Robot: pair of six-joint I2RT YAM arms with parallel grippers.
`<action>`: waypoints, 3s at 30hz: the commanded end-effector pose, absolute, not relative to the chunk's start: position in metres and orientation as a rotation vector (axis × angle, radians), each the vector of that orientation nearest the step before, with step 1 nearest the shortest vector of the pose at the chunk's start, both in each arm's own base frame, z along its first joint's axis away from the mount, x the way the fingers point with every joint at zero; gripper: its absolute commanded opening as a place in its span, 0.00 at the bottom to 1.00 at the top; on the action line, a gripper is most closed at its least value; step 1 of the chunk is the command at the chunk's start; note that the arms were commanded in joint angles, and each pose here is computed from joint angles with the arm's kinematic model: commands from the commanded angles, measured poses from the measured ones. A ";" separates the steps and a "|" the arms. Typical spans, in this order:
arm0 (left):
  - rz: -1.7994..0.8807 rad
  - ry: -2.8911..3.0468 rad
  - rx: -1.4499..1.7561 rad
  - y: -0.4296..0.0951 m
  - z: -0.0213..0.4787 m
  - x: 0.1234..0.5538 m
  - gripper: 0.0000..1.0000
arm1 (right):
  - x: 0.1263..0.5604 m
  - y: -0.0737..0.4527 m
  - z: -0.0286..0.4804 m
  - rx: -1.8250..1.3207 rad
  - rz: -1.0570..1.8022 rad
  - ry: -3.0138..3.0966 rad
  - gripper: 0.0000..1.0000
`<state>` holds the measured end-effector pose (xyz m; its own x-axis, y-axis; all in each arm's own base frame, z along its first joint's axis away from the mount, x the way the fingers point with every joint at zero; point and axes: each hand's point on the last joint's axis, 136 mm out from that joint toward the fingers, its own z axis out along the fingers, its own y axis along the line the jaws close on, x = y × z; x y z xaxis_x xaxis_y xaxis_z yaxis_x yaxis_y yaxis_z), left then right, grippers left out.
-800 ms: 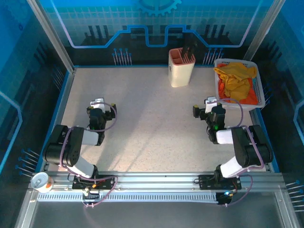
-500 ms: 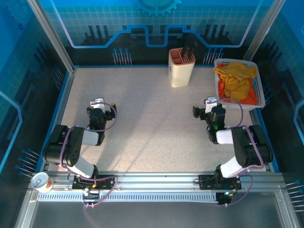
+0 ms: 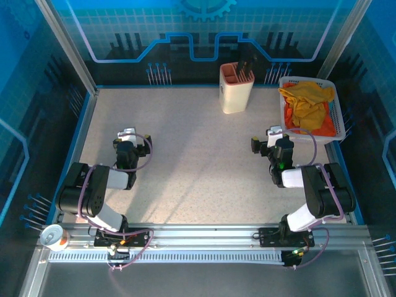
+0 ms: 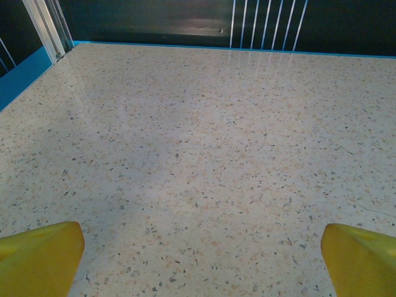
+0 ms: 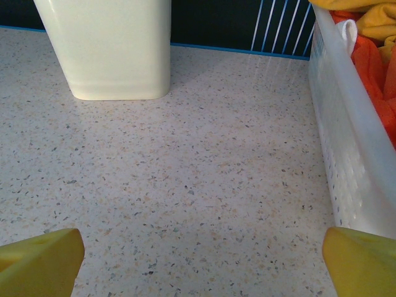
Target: Fold and stack the t-shirts
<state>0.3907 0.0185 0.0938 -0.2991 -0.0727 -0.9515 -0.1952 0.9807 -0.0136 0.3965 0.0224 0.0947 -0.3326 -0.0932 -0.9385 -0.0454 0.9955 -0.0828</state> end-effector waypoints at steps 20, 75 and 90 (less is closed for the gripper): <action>0.121 1.851 -0.203 0.016 0.106 0.392 0.99 | 0.382 0.004 0.163 0.067 -0.191 1.983 1.00; -0.504 2.350 -0.235 -0.111 0.154 0.268 0.77 | 0.465 -0.109 0.141 0.882 0.056 2.193 0.00; -0.540 2.354 -0.251 -0.116 0.152 0.268 0.77 | 0.411 -0.100 0.237 0.757 -0.035 1.906 0.00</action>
<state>0.2726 -0.1103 0.1534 -0.7247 -0.3110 -0.6149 -0.0321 0.9067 -0.4206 0.4129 -0.1049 0.2160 -0.3113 0.5223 -0.7939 0.5409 0.7843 0.3039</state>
